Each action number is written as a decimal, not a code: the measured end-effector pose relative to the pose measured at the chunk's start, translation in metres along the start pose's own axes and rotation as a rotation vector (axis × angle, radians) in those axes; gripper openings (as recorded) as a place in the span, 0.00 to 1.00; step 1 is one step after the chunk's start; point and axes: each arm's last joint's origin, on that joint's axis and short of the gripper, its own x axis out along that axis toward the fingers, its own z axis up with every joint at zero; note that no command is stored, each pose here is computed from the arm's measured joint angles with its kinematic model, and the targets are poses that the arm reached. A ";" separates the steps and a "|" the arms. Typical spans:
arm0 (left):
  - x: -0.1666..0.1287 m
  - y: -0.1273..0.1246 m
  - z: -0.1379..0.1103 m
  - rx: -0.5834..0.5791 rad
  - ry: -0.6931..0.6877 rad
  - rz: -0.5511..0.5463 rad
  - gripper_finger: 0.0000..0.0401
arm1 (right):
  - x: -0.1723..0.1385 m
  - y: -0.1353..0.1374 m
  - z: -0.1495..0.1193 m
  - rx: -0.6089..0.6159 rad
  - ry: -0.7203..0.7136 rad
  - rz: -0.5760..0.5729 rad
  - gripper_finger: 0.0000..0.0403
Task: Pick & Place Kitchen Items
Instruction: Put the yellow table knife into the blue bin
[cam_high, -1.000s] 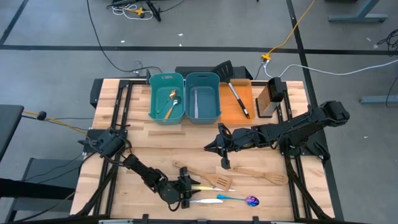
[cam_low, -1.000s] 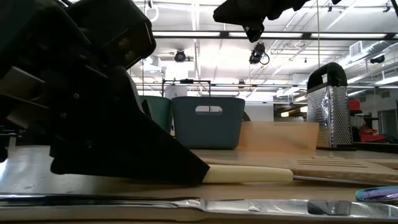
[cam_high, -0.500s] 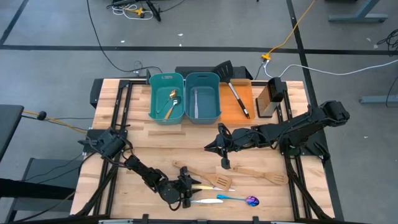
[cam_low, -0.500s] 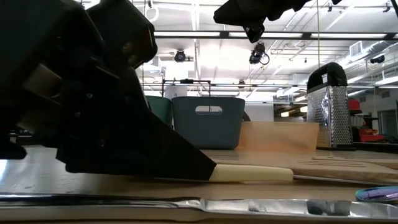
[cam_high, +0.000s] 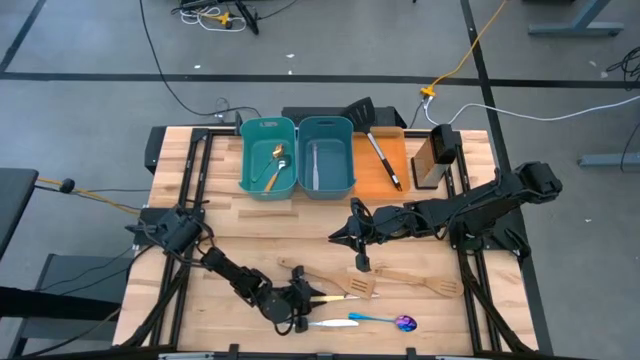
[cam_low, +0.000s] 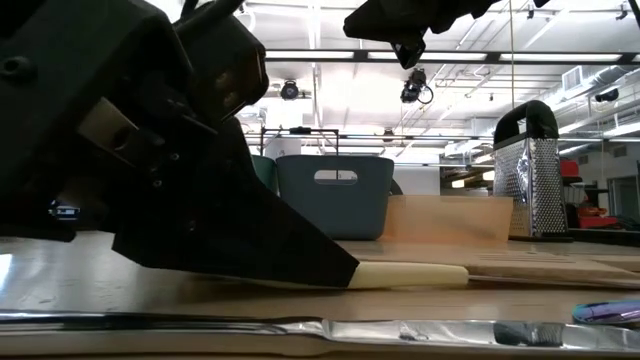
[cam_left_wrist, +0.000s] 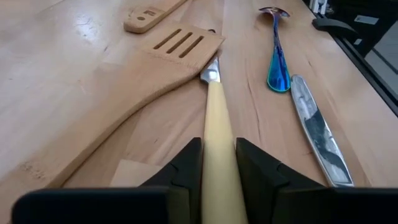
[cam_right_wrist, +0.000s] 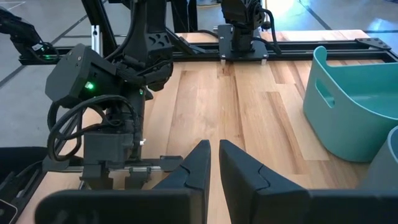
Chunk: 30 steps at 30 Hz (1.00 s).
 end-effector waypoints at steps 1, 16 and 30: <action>0.000 0.000 0.000 0.002 0.003 -0.003 0.21 | 0.000 0.000 0.000 0.000 0.000 0.000 0.11; -0.007 -0.005 0.013 0.063 -0.003 -0.039 0.21 | 0.000 0.000 0.000 0.005 -0.001 0.000 0.11; -0.023 -0.008 0.042 0.160 -0.025 -0.034 0.21 | 0.000 0.000 0.000 0.008 -0.002 0.000 0.11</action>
